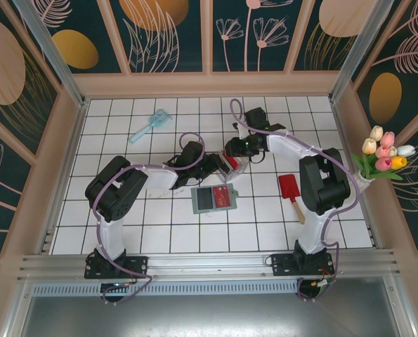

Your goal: Put the credit cards into the card holder

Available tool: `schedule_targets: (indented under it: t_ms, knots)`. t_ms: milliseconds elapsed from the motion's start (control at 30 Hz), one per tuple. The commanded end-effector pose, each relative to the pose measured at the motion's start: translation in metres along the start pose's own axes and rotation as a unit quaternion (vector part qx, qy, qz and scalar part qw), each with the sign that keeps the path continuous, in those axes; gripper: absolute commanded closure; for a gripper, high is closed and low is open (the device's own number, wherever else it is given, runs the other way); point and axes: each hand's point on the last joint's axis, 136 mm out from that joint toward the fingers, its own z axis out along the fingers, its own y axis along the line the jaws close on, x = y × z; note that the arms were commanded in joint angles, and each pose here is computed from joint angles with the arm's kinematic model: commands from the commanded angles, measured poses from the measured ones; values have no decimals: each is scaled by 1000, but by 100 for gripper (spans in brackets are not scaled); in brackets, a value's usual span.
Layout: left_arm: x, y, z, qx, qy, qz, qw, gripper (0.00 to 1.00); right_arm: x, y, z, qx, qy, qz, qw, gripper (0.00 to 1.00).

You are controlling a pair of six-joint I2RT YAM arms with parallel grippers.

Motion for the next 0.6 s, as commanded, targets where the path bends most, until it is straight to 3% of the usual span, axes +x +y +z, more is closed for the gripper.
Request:
schedule_targets:
  t_ms: [0,567]
  knots:
    - [4,6,5,-1,10,0,1000,53,4,1,7,-1,18,2,1000,56]
    - [3,3,4,1,10,2,1000,53,-4,27,-17,-43,5,-6,999,58]
